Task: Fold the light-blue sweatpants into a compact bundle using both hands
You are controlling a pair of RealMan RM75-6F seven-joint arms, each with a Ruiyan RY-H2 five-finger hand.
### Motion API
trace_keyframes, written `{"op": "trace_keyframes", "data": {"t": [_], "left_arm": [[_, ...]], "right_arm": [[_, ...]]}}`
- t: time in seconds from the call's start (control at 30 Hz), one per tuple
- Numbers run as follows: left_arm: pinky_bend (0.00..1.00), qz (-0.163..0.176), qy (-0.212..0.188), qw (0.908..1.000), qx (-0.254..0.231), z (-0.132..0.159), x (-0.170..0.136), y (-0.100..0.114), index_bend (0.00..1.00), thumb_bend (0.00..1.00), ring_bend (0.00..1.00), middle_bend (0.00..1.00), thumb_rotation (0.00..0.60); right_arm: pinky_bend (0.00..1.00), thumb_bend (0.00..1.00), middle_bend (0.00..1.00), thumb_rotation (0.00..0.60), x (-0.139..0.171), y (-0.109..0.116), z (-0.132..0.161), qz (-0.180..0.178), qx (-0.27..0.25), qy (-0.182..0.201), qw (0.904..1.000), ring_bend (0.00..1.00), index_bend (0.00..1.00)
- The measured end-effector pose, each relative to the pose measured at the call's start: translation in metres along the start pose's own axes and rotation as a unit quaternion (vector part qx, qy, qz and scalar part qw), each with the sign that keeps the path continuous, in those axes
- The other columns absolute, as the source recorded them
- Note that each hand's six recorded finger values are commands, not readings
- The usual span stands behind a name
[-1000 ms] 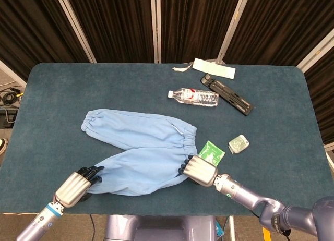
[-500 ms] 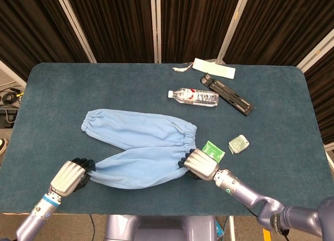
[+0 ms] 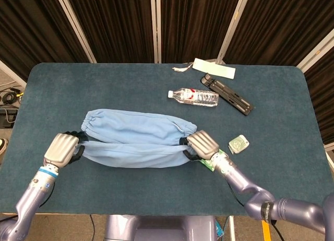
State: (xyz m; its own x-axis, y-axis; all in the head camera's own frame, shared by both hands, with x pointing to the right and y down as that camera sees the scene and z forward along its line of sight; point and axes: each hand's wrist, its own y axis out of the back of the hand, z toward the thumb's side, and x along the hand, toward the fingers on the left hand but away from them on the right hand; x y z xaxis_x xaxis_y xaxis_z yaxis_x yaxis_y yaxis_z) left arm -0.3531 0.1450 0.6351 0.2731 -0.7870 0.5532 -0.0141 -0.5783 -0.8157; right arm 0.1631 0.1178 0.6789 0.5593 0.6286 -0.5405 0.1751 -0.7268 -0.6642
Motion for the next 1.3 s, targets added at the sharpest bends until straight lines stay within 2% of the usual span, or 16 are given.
{"op": "trace_keyframes", "data": {"t": [0.27,0.5,0.73,0.93,1.1,1.13,1.23,1.27,1.3], "left_arm": [[0.44,-0.008,0.039,0.9992,-0.008,-0.007,0.045,0.021,0.71,0.66,0.4,0.39,0.6],[0.43,-0.006,0.061,0.998,-0.01,-0.016,0.072,0.027,0.71,0.66,0.4,0.38,0.6],[0.41,-0.024,0.08,0.9965,0.003,-0.022,0.091,0.026,0.69,0.66,0.36,0.35,0.6],[0.37,-0.042,0.099,0.9941,0.013,-0.03,0.105,0.021,0.68,0.66,0.28,0.26,0.6],[0.33,-0.05,0.115,0.9919,0.017,-0.034,0.117,0.018,0.67,0.66,0.24,0.23,0.6],[0.32,-0.051,0.118,0.9915,0.019,-0.035,0.119,0.017,0.66,0.66,0.23,0.22,0.6],[0.29,-0.058,0.124,0.9903,0.024,-0.035,0.122,0.013,0.61,0.66,0.17,0.15,0.6],[0.28,-0.061,0.126,0.9899,0.023,-0.035,0.123,0.011,0.58,0.65,0.14,0.12,0.6],[0.26,-0.063,0.128,0.9896,0.022,-0.035,0.124,0.01,0.5,0.65,0.11,0.08,0.6]], "right_arm": [[0.53,0.47,0.62,0.6,-0.036,0.015,-0.004,-0.01,-0.005,-0.044,0.999,0.57,0.71],[0.53,0.47,0.62,0.6,-0.064,0.018,-0.007,-0.025,0.003,-0.065,0.9975,0.57,0.71],[0.51,0.47,0.62,0.6,-0.088,0.018,-0.01,-0.037,0.018,-0.082,0.9958,0.57,0.71],[0.47,0.46,0.6,0.6,-0.102,0.013,-0.017,-0.037,0.029,-0.099,0.994,0.57,0.71],[0.41,0.45,0.54,0.6,-0.11,0.011,-0.026,-0.043,0.039,-0.116,0.9916,0.55,0.71],[0.38,0.42,0.51,0.6,-0.112,0.01,-0.027,-0.044,0.04,-0.118,0.9912,0.53,0.69],[0.26,0.27,0.32,0.6,-0.115,0.007,-0.029,-0.045,0.046,-0.12,0.9906,0.38,0.48],[0.2,0.22,0.25,0.6,-0.115,0.006,-0.029,-0.045,0.049,-0.121,0.9904,0.31,0.4],[0.14,0.19,0.18,0.6,-0.115,0.005,-0.029,-0.044,0.051,-0.121,0.9903,0.23,0.33]]}}
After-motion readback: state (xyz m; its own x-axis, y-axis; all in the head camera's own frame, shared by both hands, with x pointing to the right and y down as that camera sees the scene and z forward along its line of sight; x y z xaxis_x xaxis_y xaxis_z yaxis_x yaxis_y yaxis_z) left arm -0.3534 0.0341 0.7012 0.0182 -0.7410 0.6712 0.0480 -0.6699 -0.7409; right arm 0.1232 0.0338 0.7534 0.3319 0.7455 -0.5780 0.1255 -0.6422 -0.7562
